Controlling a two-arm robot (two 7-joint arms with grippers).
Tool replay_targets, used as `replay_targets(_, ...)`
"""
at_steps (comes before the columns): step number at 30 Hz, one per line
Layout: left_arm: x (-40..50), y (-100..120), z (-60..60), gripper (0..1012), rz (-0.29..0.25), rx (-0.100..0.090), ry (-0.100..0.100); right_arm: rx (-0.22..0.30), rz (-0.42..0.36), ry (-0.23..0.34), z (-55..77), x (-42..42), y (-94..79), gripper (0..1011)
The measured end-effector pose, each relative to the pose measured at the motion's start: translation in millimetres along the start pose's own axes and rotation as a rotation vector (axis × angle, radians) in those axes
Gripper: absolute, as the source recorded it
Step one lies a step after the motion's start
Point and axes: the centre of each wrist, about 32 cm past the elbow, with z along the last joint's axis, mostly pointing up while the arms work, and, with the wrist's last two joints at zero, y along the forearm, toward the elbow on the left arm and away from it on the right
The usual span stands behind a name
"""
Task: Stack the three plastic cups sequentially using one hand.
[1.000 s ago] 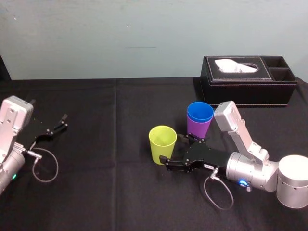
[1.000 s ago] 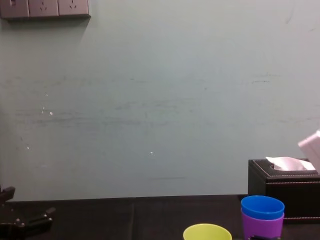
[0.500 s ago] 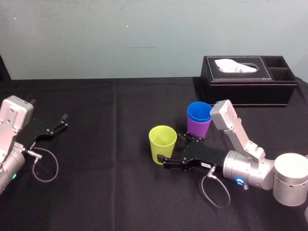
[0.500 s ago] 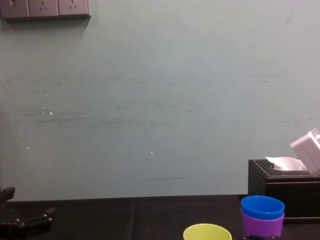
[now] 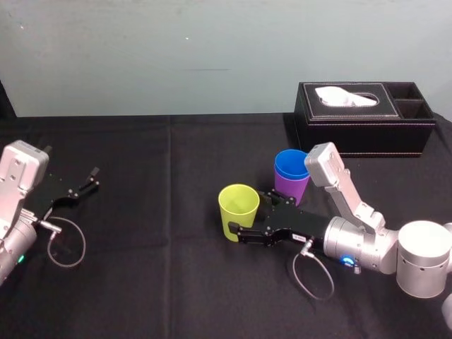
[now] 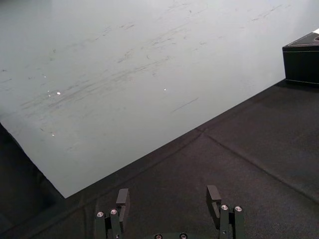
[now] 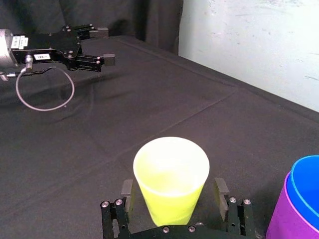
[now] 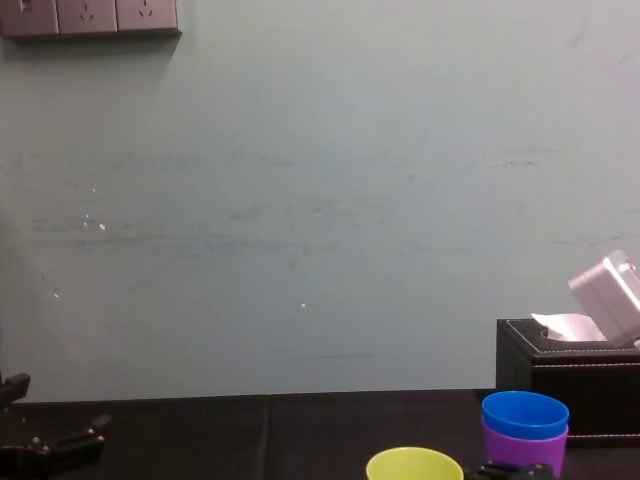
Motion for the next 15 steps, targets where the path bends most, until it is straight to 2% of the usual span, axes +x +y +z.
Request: replay_targets(15,0.0,0.0,0.0,1010,0.0,0.0,0.0,-0.004,-0.003,-0.002,1.5,7.3,11.4,1003)
